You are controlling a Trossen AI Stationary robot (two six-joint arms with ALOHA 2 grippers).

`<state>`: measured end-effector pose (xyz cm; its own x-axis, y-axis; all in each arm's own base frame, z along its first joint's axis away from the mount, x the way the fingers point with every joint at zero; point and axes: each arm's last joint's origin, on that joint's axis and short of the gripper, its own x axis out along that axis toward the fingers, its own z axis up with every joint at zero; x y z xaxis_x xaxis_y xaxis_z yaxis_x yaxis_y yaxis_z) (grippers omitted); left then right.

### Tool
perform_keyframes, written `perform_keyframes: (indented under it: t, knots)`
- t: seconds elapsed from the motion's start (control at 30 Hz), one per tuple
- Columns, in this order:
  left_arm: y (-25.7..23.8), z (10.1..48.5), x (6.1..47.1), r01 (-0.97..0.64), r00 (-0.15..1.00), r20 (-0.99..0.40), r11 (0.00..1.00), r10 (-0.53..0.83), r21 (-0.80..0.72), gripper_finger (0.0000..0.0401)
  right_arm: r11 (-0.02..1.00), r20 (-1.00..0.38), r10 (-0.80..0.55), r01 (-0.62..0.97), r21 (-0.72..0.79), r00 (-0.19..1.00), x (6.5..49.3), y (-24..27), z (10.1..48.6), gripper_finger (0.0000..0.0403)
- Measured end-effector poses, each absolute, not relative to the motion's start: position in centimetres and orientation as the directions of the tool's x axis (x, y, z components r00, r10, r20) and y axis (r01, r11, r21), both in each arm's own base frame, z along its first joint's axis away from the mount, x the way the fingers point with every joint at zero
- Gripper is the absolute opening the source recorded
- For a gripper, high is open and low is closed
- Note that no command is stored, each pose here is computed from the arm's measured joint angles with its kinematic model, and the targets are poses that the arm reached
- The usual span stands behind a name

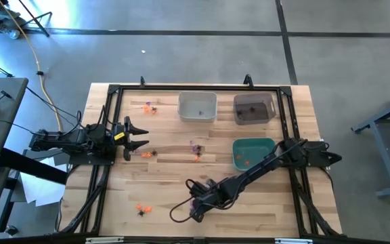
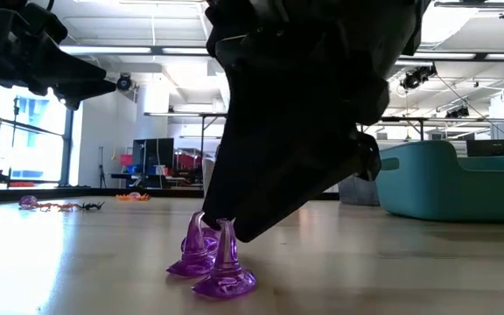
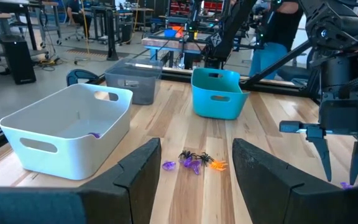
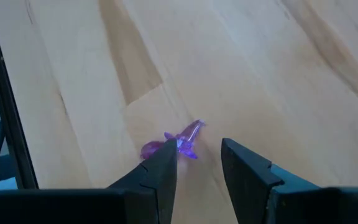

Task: Sort Halloween decoration
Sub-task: Put the purple witch hat toy into the white bin

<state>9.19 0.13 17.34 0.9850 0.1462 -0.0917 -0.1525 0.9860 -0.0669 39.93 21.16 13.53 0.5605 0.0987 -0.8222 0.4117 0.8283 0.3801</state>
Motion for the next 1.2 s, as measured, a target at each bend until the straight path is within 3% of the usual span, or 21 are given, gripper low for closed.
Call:
perform_keyframes:
  t: [1.2]
  knots:
    - [0.1,17.3,9.2,-0.153,0.985,-0.092,0.986,0.146,-0.067,0.0186,0.834,-0.822,0.129,0.389,0.393,0.555,40.8,20.7,12.0,0.0121]
